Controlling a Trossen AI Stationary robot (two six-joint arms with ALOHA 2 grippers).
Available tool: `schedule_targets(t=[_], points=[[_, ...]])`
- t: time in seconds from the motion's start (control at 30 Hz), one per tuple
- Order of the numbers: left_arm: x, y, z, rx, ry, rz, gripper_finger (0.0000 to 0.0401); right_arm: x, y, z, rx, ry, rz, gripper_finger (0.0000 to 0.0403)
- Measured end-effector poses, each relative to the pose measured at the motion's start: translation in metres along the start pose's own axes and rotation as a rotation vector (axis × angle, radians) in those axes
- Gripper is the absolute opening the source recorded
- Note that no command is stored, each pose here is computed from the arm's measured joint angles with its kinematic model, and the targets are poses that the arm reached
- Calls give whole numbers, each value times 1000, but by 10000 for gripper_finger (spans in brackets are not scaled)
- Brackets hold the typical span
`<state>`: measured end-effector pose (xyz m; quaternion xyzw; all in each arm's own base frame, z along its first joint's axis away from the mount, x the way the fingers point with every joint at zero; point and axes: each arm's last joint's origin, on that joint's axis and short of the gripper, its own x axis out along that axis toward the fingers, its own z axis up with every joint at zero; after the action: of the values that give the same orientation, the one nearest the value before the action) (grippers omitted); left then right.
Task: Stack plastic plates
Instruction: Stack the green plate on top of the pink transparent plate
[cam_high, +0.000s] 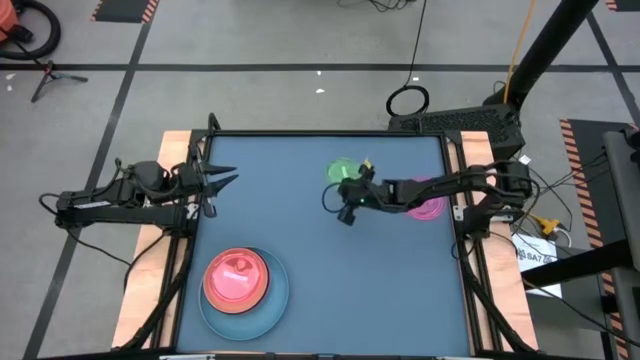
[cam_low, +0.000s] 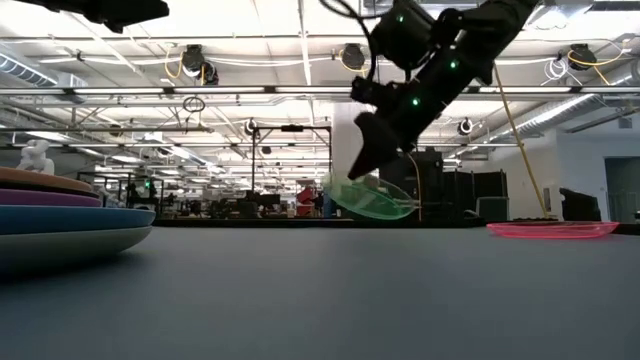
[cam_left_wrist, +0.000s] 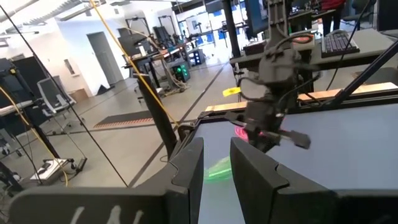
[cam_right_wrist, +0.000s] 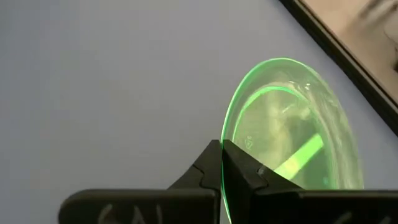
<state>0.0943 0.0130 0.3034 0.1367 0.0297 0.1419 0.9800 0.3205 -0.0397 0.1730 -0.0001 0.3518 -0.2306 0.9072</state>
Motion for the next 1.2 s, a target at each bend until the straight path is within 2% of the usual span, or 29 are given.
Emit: schedule_targets(t=[0.3, 0.5, 0.7, 0.97, 1.2], points=[[0, 0, 0, 3, -2, 1, 88, -18, 40, 18, -97, -211, 111, 0], [0, 0, 1, 3, -5, 1, 88, -32, 74, 53, -229, -270, 176, 0], [0, 0, 1, -8, -7, 2, 88, -34, 118, 84, -395, -278, 321, 0], [0, 0, 0, -23, -3, 1, 88, -35, 174, 98, -554, -368, 425, 0], [0, 0, 1, -23, -4, 1, 88, -12, 225, 100, -676, -403, 459, 0]])
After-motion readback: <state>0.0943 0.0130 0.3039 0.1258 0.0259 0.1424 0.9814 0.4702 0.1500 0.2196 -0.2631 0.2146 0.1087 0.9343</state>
